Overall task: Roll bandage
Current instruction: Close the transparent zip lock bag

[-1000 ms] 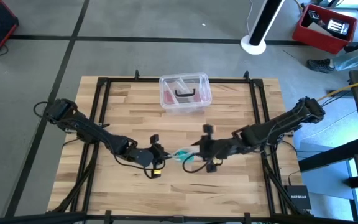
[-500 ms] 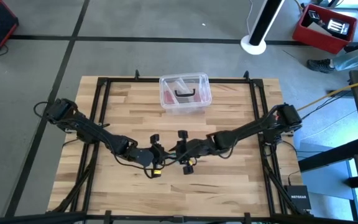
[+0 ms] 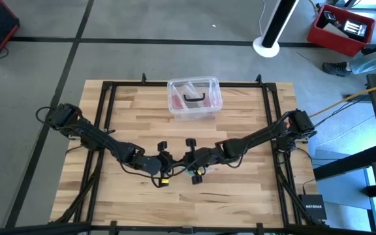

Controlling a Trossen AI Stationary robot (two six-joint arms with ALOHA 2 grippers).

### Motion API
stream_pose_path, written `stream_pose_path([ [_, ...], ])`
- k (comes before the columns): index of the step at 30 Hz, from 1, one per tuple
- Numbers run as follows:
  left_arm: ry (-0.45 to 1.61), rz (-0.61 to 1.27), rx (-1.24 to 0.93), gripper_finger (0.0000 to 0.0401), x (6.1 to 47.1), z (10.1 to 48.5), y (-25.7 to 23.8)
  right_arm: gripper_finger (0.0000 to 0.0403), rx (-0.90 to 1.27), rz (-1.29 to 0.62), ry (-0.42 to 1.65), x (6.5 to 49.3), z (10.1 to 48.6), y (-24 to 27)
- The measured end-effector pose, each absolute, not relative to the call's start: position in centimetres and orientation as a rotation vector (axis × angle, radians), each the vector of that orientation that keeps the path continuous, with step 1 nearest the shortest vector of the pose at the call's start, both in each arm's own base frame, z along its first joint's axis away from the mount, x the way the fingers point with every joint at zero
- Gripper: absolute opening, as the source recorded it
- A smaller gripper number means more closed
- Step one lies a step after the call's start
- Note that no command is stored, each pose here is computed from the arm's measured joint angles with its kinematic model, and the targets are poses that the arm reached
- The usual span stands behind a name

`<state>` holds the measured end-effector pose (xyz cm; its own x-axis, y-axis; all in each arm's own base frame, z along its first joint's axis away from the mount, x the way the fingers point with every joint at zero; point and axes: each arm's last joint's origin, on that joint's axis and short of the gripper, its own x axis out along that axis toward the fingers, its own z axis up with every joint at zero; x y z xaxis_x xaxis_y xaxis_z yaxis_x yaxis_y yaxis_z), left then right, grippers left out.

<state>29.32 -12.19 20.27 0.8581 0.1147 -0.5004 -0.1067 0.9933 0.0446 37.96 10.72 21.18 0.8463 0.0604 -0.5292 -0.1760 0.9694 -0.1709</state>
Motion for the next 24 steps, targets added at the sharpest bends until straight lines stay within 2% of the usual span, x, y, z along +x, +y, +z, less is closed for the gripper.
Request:
stream_pose_path([
  [3,0.529,0.115,0.018,0.001,29.3,20.2,-12.2,0.0008,-0.223,0.116,0.553,38.0,21.1,10.6],
  [24,0.533,0.12,-0.011,0.001,29.1,20.4,-12.5,0.0004,-0.281,0.078,0.637,36.0,23.1,9.9],
])
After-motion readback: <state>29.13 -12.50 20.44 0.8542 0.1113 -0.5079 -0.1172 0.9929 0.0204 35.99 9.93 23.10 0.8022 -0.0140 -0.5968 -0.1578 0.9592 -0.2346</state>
